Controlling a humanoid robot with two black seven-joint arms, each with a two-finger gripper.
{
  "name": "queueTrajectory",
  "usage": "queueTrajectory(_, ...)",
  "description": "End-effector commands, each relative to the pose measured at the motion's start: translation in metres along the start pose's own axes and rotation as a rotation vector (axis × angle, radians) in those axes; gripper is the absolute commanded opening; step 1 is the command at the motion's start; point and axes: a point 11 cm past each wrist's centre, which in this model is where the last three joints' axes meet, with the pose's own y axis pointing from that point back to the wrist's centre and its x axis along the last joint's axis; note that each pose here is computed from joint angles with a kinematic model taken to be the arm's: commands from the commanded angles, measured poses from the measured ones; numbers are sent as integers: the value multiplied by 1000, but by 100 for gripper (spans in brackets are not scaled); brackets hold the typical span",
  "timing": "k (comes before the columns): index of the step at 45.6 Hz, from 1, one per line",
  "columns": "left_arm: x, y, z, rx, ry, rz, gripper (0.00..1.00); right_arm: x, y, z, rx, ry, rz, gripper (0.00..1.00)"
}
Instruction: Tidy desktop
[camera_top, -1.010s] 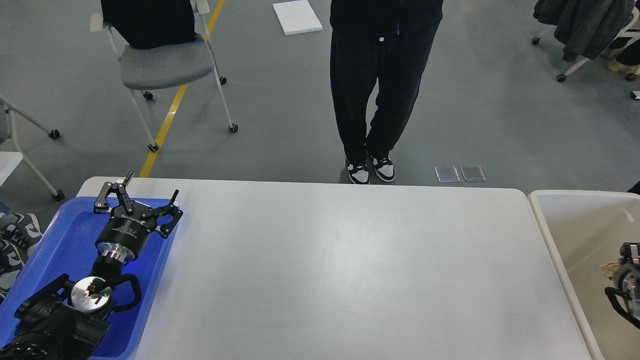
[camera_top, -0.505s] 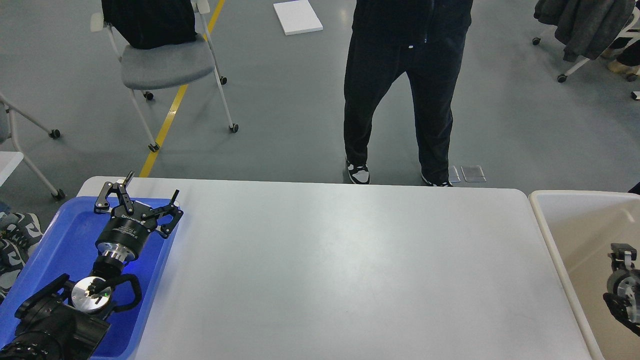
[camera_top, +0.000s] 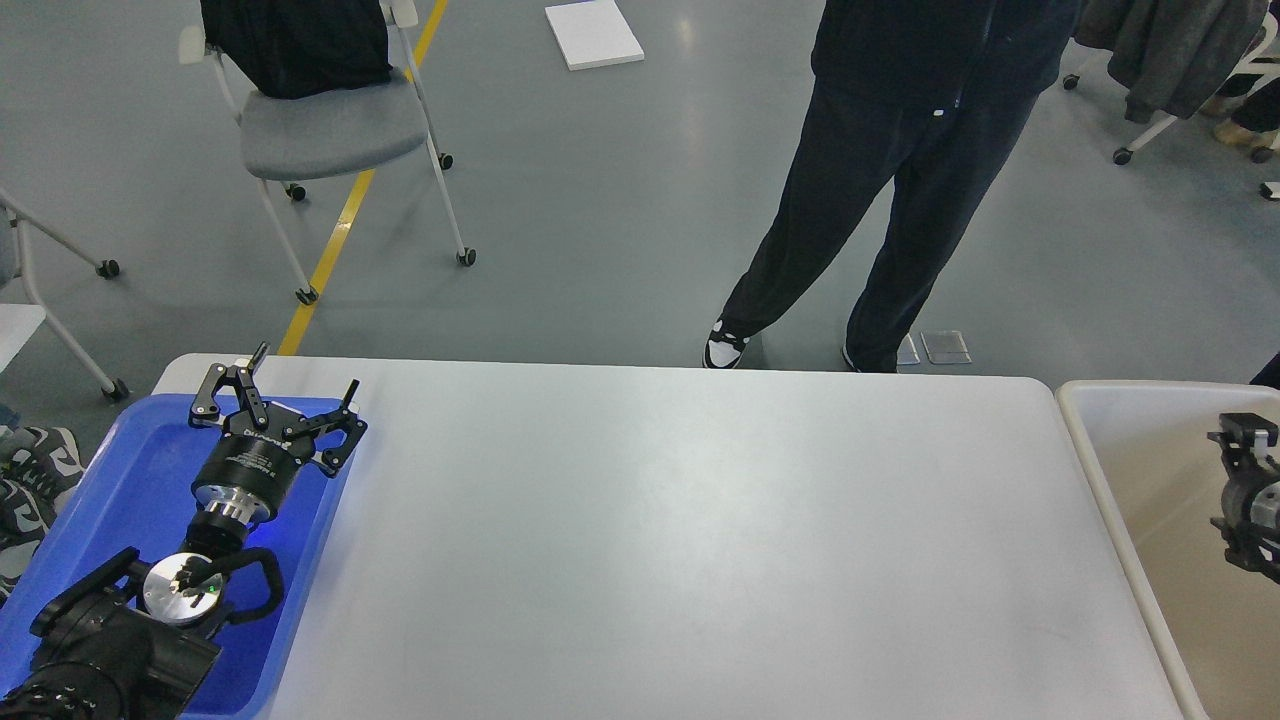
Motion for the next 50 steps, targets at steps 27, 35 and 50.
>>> queueTrajectory(27, 0, 0, 0, 0, 0, 0, 100, -154, 54, -157, 326, -556, -567, 100)
queueTrajectory(35, 0, 0, 0, 0, 0, 0, 100, -204, 68, -160, 327, -598, -712, 100)
queueTrajectory(50, 0, 0, 0, 0, 0, 0, 100, -261, 84, -143, 257, -793, -886, 100)
